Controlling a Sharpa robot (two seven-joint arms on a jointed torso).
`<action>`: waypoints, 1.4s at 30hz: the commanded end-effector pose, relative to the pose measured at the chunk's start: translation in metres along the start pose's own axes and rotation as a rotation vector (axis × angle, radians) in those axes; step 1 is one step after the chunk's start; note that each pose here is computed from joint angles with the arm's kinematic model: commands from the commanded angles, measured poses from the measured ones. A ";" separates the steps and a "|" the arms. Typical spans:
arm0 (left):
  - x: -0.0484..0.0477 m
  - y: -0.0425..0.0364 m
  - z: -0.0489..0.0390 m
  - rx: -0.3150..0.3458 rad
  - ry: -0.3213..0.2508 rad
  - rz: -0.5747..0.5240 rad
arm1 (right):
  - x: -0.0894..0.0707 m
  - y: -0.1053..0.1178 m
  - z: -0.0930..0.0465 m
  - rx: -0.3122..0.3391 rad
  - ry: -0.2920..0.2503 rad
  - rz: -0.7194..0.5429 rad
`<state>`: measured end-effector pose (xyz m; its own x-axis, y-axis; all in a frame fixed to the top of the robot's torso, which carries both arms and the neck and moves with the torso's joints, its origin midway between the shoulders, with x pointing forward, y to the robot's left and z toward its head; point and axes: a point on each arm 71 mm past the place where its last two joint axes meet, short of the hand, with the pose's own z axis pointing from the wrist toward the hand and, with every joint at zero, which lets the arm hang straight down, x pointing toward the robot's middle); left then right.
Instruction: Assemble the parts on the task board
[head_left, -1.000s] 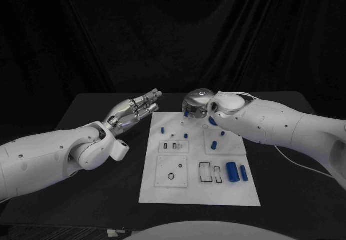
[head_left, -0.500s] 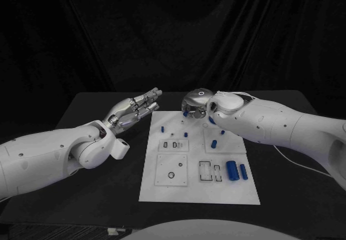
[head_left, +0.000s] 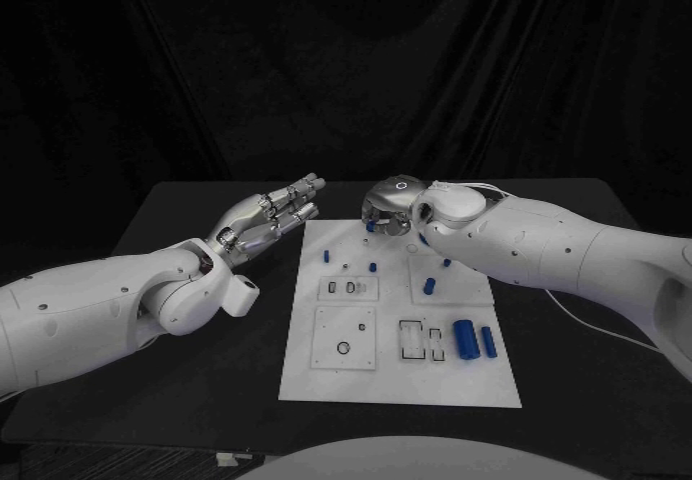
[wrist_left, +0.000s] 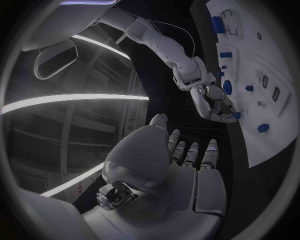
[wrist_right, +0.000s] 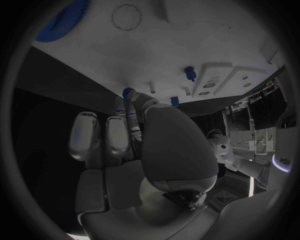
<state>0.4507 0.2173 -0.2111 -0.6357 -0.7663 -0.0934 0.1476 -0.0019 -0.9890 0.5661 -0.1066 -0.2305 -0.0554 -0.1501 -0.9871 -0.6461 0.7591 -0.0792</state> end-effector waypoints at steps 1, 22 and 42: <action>0.0012 -0.0022 0.0018 0.014 0.008 -0.004 | 0.002 -0.001 0.000 0.024 0.016 -0.005; -0.0036 -0.0022 -0.0024 0.009 -0.002 0.000 | -0.015 -0.037 -0.041 0.056 -0.163 0.096; -0.0087 -0.0023 -0.0073 0.009 -0.011 0.002 | 0.003 -0.084 -0.104 0.226 -0.078 0.267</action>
<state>0.4506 0.2297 -0.2114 -0.6190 -0.7790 -0.0994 0.1444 0.0115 -0.9895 0.5401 -0.2313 -0.2070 -0.0933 0.1095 -0.9896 -0.4900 0.8602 0.1413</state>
